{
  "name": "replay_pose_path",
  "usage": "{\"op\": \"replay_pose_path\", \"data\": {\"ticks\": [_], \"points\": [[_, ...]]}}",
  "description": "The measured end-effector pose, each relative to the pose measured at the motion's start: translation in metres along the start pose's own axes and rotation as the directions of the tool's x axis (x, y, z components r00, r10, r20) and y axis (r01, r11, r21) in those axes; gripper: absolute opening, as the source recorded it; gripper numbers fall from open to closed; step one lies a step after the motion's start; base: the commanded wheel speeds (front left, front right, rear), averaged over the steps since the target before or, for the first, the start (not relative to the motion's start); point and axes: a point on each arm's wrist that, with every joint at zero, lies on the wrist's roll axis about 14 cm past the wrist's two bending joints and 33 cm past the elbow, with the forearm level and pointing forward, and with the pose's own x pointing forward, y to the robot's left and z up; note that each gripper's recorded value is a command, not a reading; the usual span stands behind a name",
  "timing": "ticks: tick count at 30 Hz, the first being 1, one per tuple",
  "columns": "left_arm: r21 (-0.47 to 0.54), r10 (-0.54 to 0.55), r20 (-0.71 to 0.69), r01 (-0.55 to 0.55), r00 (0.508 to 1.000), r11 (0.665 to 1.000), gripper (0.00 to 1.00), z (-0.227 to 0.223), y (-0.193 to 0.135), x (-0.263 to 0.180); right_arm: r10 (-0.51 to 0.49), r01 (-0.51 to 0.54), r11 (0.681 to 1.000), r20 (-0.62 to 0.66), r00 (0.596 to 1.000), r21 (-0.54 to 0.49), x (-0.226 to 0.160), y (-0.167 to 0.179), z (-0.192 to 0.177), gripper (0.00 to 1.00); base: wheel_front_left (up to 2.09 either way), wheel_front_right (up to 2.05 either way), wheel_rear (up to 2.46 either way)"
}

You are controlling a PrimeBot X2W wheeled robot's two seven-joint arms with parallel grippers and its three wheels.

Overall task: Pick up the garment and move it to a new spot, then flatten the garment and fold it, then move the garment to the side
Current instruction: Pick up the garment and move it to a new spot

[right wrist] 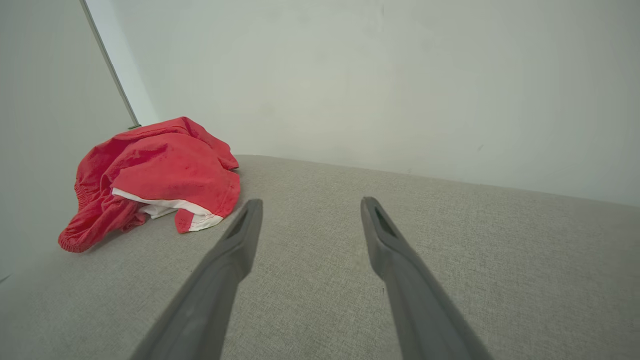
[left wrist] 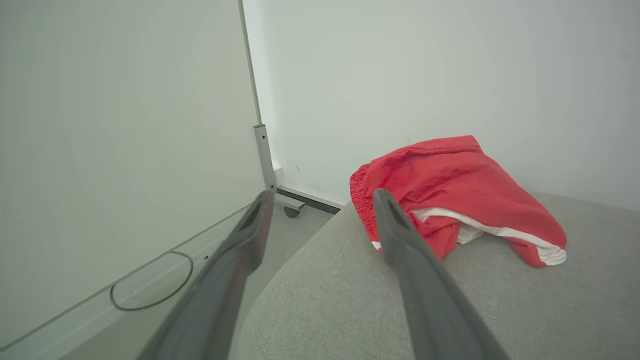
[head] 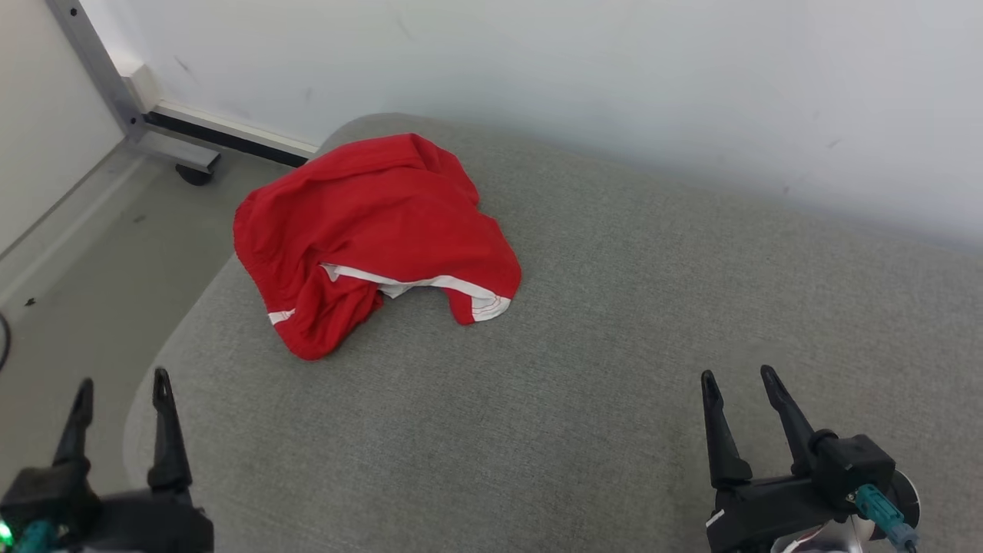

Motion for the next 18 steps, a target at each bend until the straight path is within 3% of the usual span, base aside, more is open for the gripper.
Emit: {"op": "replay_pose_path", "data": {"ticks": [9,18], "points": [[0.048,-0.118,0.117,0.113,0.986,0.992,1.00,0.055,-0.018,0.079,-0.098,0.098,0.995,0.018,0.995,-0.005,-0.001,-0.037,0.003,1.00,0.00,0.00,0.00],[0.111,-0.211,0.130,0.197,0.969,0.974,1.00,0.076,-0.052,0.153,-0.234,0.234,0.972,0.023,0.972,0.009,-0.012,-0.088,-0.006,1.00,0.00,0.00,0.00]]}}
